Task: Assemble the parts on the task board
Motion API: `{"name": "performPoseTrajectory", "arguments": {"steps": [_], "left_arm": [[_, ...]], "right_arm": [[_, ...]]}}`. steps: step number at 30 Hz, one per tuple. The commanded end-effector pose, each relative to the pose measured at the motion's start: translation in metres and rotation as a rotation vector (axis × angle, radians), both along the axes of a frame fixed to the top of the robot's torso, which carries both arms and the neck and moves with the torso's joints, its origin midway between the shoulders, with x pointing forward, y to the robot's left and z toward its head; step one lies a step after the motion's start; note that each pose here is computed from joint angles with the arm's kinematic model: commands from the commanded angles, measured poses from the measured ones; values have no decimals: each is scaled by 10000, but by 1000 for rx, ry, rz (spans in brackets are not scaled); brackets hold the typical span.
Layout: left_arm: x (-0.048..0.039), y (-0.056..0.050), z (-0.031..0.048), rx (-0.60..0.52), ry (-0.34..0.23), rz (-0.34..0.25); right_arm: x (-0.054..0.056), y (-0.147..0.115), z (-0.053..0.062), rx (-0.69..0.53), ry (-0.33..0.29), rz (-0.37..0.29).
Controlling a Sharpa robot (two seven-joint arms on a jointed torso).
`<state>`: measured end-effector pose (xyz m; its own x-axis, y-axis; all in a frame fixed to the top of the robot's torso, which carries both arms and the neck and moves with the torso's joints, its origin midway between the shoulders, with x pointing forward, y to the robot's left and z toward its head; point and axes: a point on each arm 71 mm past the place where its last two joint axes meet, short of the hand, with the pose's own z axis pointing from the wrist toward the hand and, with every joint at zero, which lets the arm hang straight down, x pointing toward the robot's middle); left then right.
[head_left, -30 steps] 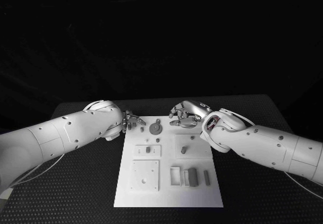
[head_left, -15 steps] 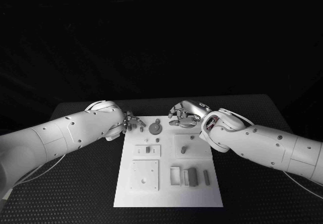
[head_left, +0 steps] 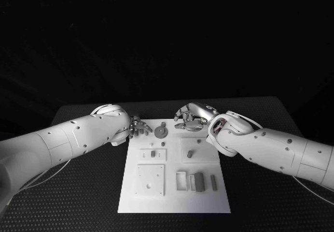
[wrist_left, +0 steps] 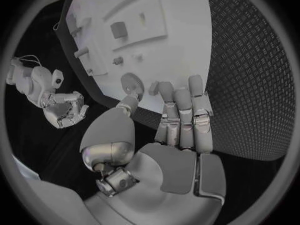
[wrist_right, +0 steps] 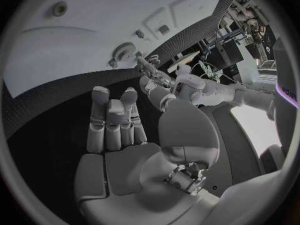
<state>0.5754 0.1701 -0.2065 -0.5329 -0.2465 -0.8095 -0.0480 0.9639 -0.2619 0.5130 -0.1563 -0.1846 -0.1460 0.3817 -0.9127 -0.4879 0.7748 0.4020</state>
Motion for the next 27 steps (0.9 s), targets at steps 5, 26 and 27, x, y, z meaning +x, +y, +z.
{"name": "performPoseTrajectory", "arguments": {"steps": [5,26,27], "left_arm": [[-23,-43,-37,-8,17,-26],[-33,-68,-33,-19,1,-20],[-34,-67,-35,-18,2,-19]], "right_arm": [[-4,9,-6,-5,6,10],[0,18,-11,-7,10,12],[1,17,-12,-7,10,11]]}}
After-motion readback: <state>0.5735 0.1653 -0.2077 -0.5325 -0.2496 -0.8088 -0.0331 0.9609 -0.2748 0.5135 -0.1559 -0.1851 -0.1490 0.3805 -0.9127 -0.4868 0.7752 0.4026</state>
